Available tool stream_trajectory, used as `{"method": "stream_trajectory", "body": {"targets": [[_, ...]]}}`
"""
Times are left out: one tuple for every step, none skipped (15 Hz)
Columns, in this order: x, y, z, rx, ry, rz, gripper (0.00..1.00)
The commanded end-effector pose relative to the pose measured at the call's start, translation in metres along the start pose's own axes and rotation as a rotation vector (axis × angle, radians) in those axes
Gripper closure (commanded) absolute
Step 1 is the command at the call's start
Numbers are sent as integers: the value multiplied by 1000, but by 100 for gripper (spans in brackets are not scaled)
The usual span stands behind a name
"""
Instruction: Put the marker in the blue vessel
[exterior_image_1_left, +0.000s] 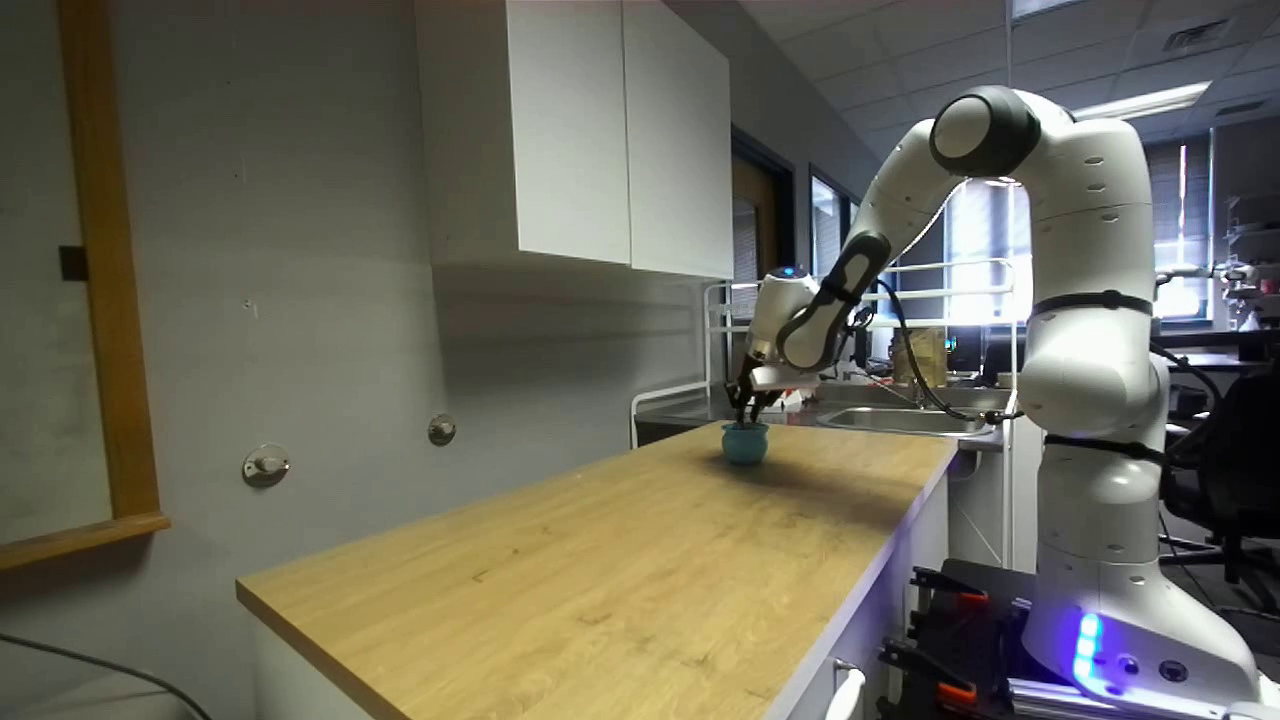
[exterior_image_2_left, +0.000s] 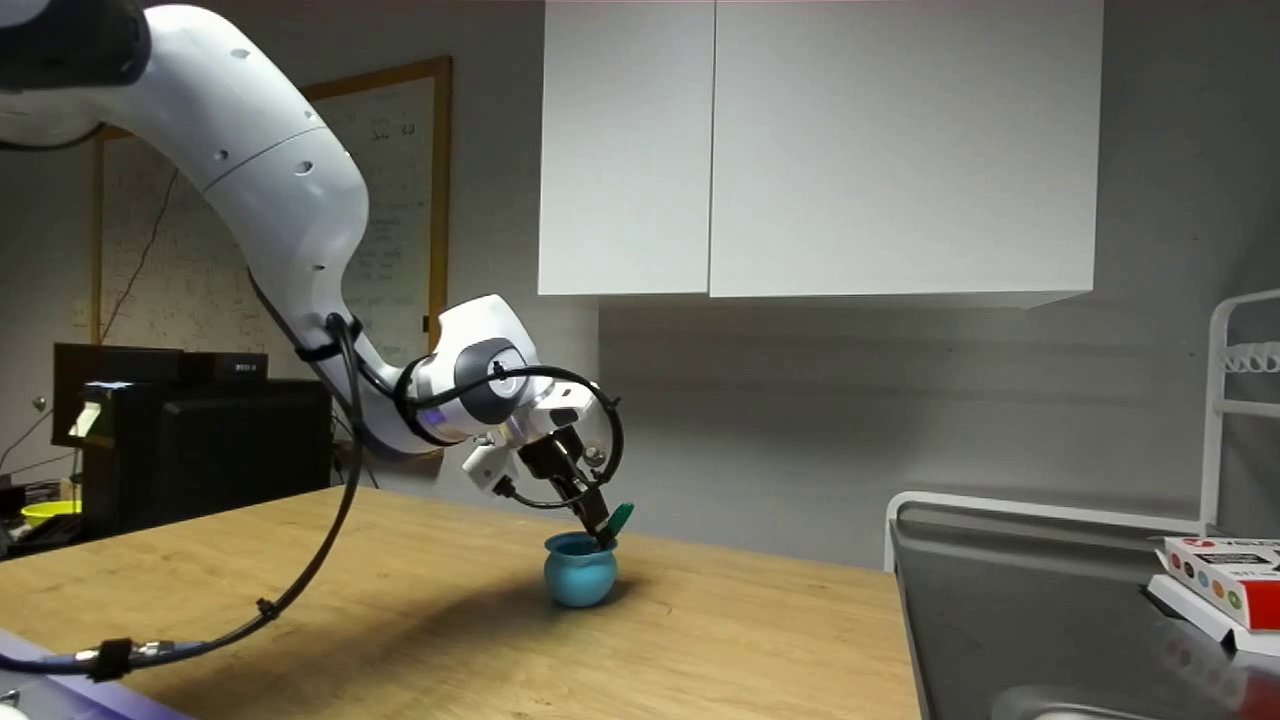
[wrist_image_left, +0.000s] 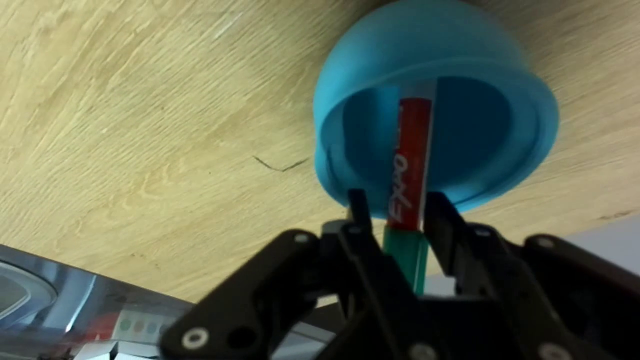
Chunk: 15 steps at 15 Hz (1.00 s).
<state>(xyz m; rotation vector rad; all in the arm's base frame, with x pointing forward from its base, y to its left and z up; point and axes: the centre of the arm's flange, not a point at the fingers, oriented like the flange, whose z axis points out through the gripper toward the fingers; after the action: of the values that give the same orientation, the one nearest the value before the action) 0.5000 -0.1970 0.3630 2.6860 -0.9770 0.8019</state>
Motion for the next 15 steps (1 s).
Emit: {"method": "stream_trajectory", "body": {"targets": [[-5, -10, 1, -15, 11, 7, 33], [-5, -11, 1, -14, 12, 8, 26], [-6, -12, 1, -13, 13, 9, 19], [-6, -13, 0, -12, 14, 10, 11], [-5, -15, -3, -10, 16, 12, 4], [-5, -16, -5, -8, 18, 12, 0], [-4, -18, -7, -6, 20, 13, 0], [-4, -18, -11, -2, 24, 15, 0], [-2, -20, -17, 2, 28, 17, 0], [-1, -21, -22, 7, 33, 19, 0], [0, -22, -29, 14, 36, 24, 0], [1, -23, -36, 25, 37, 23, 0], [2, -25, -45, 33, 41, 23, 0], [3, -27, -53, 41, 45, 21, 0], [3, -30, -60, 46, 52, 20, 0]]}}
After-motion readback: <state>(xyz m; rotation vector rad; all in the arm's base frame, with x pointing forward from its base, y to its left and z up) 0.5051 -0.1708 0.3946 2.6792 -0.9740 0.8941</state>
